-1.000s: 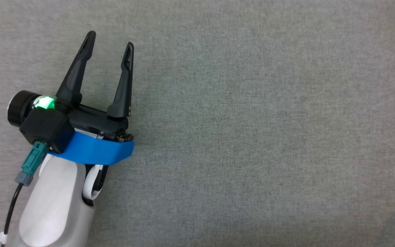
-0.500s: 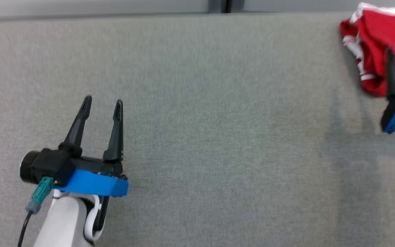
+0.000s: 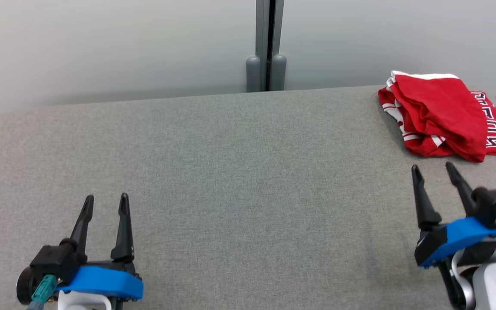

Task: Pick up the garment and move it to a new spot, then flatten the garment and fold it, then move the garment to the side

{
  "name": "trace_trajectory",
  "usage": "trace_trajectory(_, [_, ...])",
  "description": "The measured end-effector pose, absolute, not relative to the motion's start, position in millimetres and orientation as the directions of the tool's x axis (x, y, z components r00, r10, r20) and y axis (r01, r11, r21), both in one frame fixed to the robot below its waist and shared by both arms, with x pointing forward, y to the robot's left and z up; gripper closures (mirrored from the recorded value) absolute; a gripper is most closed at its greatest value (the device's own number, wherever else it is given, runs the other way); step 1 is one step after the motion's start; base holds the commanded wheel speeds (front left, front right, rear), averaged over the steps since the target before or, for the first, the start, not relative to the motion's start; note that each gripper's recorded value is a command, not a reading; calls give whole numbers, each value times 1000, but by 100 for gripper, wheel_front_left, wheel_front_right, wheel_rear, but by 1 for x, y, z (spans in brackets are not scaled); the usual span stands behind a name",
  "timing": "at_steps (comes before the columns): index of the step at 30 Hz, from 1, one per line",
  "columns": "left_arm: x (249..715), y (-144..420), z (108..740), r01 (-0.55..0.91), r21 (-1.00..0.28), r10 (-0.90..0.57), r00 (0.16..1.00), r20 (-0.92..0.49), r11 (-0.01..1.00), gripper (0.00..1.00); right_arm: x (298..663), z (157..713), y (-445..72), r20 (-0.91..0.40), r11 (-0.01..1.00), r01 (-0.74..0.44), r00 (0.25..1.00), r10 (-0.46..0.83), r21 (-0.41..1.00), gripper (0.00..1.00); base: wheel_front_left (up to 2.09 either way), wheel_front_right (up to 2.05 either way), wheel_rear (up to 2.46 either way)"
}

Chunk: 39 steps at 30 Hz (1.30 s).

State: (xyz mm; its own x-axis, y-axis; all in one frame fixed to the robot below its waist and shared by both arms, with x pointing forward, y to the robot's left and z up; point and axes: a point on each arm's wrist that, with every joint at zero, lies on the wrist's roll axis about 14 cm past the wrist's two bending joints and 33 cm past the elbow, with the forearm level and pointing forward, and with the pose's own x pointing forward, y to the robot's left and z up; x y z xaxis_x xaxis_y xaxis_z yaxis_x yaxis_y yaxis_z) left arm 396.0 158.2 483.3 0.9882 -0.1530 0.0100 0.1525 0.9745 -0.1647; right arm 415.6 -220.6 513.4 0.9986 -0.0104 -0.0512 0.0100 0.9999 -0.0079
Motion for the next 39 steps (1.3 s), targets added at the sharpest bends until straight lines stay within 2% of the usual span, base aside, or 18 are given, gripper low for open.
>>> trace_trajectory(6, [381, 172, 477, 98, -175, -102, 995, -11, 980, 0, 390, 508, -212, -36, 999, 13, 999, -12, 42, 0, 0, 0, 0])
trace_trajectory(14, [363, 181, 475, 69, -174, -73, 997, -19, 982, 0, 373, 510, -207, -9, 996, 12, 1000, -11, 86, 0, 0, 0, 0])
trace_trajectory(27, [353, 182, 471, 60, -173, -66, 997, -30, 983, 0, 378, 498, -188, -56, 992, -37, 997, 44, 119, 0, 0, 0, 0])
trace_trajectory(39, [355, 180, 470, 69, -170, -75, 997, -32, 983, 0, 375, 490, -187, -70, 991, -34, 997, 43, 132, 0, 0, 0, 0])
